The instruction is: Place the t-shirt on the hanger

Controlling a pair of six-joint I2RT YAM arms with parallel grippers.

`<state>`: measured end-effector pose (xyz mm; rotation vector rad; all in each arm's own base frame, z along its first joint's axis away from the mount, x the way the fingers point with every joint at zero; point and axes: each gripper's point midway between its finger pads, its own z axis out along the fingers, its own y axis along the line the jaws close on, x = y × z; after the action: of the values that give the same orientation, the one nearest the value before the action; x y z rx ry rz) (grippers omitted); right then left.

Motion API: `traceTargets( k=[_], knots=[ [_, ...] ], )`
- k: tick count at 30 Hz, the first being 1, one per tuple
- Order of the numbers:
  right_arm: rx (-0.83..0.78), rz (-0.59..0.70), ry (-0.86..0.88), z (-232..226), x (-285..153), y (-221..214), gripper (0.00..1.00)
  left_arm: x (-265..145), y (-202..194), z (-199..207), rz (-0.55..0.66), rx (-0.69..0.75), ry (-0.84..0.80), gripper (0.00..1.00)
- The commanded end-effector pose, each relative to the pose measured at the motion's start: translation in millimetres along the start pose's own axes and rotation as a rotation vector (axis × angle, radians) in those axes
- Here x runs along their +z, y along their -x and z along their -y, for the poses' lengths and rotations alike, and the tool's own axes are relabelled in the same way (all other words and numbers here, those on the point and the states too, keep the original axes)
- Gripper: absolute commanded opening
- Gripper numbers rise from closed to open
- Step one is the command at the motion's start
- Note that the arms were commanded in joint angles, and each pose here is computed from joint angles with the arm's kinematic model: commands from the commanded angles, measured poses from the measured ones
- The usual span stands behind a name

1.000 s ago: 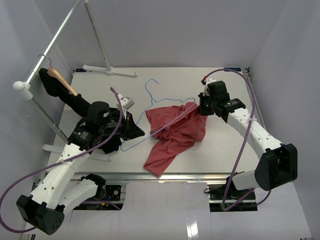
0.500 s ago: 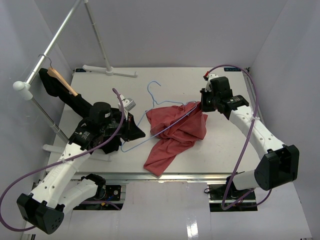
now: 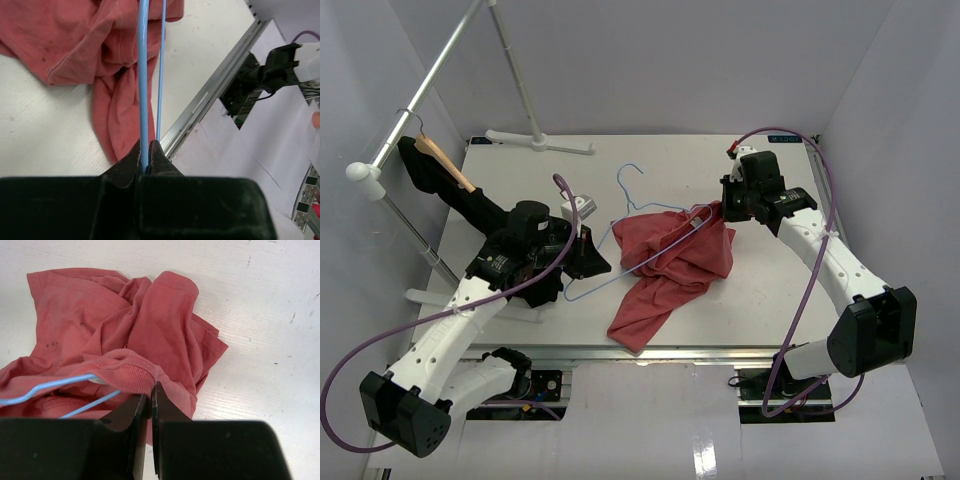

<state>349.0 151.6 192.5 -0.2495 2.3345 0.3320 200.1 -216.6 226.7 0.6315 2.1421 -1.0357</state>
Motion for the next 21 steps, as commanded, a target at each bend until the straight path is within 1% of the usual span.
traceTargets(
  k=[1,8,17,21],
  knots=[
    [-0.007,0.065,0.049,-9,-17,23,0.08,-2,20,-8,0.034,0.045,0.076,0.00],
    [-0.054,0.078,0.093,-18,-27,34,0.08,4,21,12,0.008,0.096,-0.052,0.00],
    [-0.088,0.103,0.137,-28,-43,47,0.08,25,17,9,-0.055,0.113,-0.071,0.00],
    [-0.087,0.094,0.160,-33,-45,42,0.08,30,23,7,-0.039,0.129,-0.077,0.00]
  ],
)
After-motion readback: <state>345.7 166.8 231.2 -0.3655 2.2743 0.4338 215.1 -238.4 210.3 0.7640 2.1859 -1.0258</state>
